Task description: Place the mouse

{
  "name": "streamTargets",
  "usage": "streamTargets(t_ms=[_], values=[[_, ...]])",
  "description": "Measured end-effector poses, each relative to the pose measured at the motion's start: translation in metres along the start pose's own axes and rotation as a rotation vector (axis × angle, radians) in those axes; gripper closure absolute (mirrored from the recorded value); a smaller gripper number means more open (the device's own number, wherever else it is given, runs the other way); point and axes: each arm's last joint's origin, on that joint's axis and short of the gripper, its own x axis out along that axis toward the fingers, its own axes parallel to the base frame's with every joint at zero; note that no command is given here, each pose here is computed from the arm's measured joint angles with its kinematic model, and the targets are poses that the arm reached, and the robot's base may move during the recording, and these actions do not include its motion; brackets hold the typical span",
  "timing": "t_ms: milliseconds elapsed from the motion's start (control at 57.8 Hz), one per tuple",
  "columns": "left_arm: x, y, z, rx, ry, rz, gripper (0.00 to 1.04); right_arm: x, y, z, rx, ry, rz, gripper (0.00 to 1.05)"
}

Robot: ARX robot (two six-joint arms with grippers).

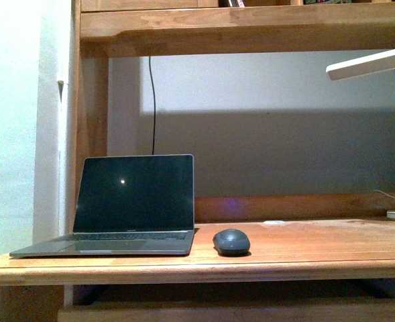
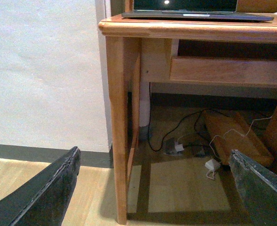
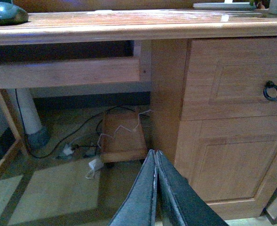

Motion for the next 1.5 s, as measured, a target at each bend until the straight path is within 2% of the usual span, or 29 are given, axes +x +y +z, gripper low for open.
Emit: streamTargets(t_ms=[52, 398, 640, 986, 1504], values=[[0.0000, 0.0000, 0.0000, 0.000, 0.000, 0.000, 0.08, -0.0003, -0.0001, -0.0065, 0.000, -0.005, -0.001, 1.02], [0.0000, 0.0000, 0.0000, 0.000, 0.000, 0.000, 0.08, -0.0008, -0.0001, -0.0055, 0.000, -0.016, -0.001, 1.02], [0.0000, 0.0000, 0.0000, 0.000, 0.000, 0.000, 0.08, -0.0009, -0.0001, -0.0055, 0.000, -0.016, -0.001, 0.59], [0.0000, 0.0000, 0.0000, 0.000, 0.000, 0.000, 0.08, -0.0009, -0.0001, -0.0055, 0.000, -0.016, -0.001, 0.06], [0.0000, 0.0000, 0.0000, 0.000, 0.000, 0.000, 0.08, -0.0009, -0.0001, -0.0055, 0.000, -0.016, -0.001, 0.07]])
